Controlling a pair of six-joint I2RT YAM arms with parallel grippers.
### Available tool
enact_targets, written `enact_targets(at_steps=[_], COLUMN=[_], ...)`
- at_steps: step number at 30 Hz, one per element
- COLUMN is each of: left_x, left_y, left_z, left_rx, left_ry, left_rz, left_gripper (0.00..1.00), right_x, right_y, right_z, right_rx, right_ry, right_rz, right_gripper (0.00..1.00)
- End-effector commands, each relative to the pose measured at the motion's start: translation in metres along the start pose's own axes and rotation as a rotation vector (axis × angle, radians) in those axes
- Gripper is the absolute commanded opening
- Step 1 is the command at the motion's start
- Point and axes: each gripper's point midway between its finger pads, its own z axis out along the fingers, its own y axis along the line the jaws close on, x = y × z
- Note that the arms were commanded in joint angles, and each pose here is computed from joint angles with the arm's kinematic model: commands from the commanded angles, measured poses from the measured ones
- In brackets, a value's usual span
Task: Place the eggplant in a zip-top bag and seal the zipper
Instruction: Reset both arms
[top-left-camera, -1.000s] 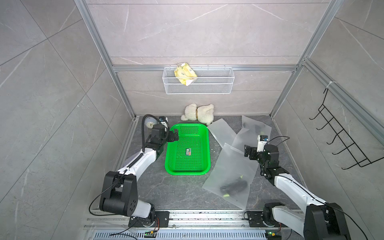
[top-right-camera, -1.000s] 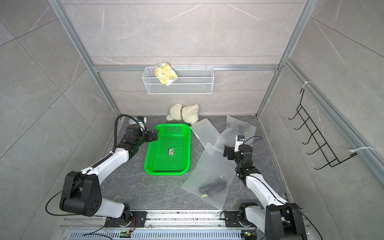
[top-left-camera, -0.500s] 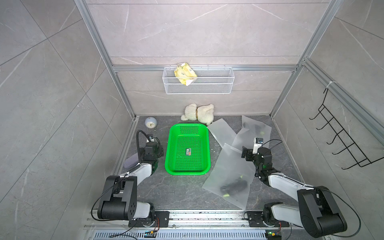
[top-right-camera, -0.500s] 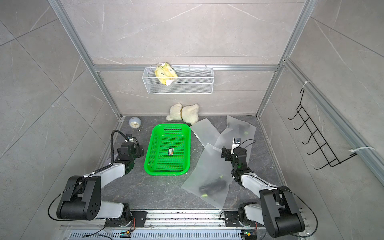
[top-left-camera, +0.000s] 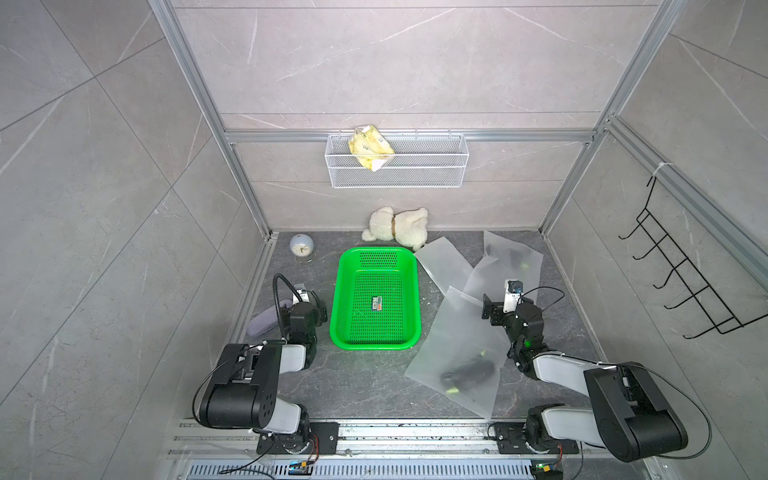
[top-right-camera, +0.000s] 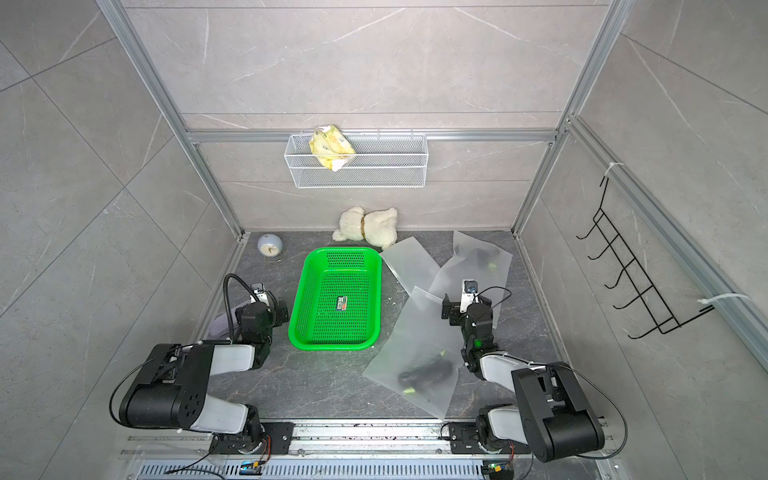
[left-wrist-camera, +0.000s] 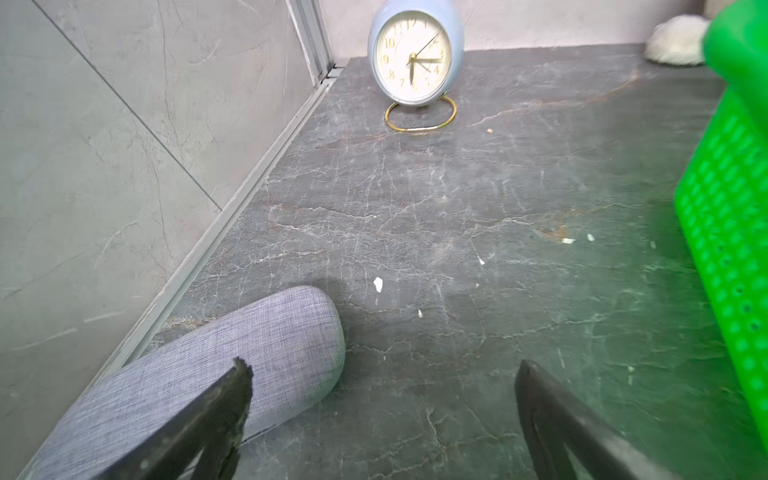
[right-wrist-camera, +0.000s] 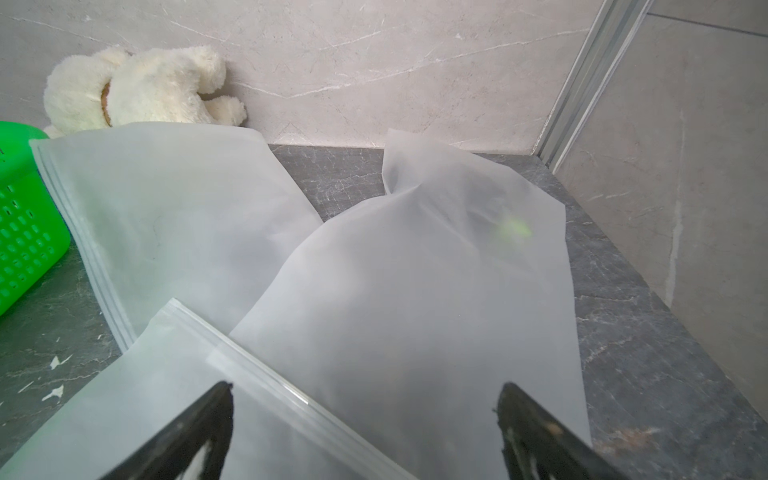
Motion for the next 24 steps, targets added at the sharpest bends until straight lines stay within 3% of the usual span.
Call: enact_targets(at_steps=[1,5,9,11,16,24], left_x=[-0.028,-0.028,-0.018,-0.022,-0.015,-0.016], left_y=[-0.005,-0.010,-0.036,-0.031,0.000,0.003], left_z=[-0.008,-0.009,-0.023,-0.015,0.015,0.015], left_rx=[0.052,0.078,0.247,0.205,0.113,0.107], left_ry=[-0.141,-0.143,-0.213,-0.221,-0.028,-0.044], left_rz=[-0.016,-0.005,0.063,0.048,-0.082,-0.089], left_gripper=[1.00,1.00,1.00,1.00,1.00,1.00], right_x=[-0.009,0.001,0.010,0.008,0.012,0.011], right_y=[-0.001,0.001,0.003,0.004,-0.007,-0.004], right_z=[0.002,0.011,0.018,0.021,0.030,0.030], right_rx=[0.016,0.014,0.009,0.004,0.009,-0.010], right_ry=[-0.070,-0.061,-0.033,-0.041,0.022,0.019], right_rz=[-0.021,-0.023,-0.028,-0.030,0.018,0.012], right_gripper=[0.99,0.99,1.00,1.00,0.99,1.00])
